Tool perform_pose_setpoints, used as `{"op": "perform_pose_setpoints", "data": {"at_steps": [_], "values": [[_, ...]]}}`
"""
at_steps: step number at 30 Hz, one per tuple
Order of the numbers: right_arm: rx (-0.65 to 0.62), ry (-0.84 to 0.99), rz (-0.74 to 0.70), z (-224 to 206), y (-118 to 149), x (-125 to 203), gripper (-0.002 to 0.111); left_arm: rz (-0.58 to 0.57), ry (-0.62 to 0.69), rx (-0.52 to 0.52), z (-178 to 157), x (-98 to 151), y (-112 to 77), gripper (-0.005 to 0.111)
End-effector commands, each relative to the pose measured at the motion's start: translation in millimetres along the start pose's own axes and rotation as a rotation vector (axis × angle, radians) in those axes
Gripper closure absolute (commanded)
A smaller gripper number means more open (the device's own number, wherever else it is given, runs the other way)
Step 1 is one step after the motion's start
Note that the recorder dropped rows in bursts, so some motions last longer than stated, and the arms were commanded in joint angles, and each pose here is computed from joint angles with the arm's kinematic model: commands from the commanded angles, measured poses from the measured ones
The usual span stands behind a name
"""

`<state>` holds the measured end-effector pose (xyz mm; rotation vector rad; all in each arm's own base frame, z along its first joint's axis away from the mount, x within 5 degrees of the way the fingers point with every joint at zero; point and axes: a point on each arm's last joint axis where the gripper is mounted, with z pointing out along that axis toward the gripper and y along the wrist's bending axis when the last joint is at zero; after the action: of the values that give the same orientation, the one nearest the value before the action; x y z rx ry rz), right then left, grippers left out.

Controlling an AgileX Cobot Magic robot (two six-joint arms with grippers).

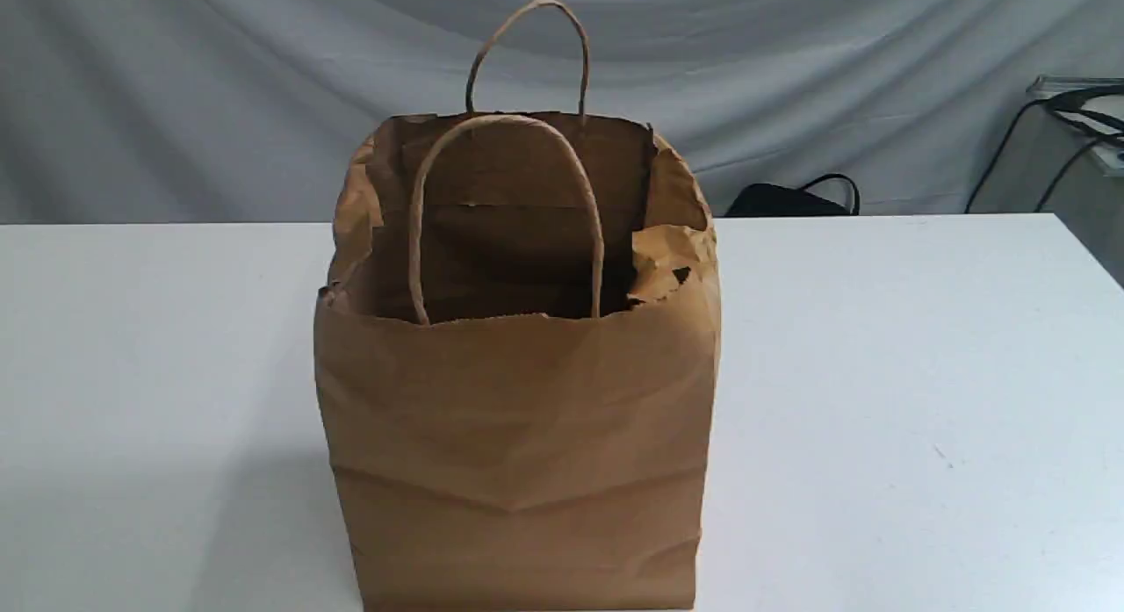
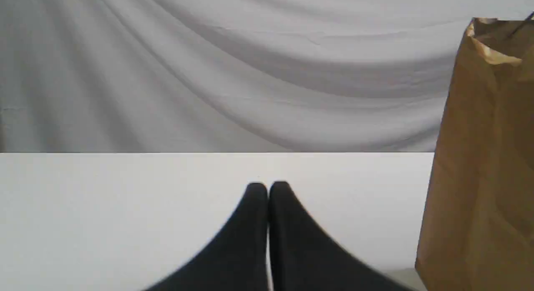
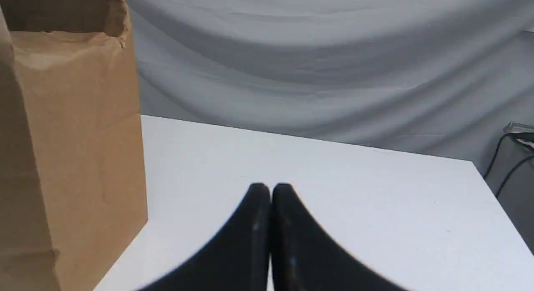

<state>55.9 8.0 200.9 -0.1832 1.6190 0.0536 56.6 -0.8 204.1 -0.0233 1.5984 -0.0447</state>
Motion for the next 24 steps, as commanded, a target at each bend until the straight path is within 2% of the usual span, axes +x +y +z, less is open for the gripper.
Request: {"op": "perform_pose_setpoints", "data": {"at_steps": [1,24], "values": [[0.007,-0.009,0.004,-0.1,-0.3,0.1,0.108,-0.011,0.012,-0.007,-0.2,2.5,0.6,0.107],[0.007,-0.009,0.004,-0.1,-0.3,0.1,0.108,-0.016,0.024,-0.006,-0.2,3.5,0.5,0.107]]}}
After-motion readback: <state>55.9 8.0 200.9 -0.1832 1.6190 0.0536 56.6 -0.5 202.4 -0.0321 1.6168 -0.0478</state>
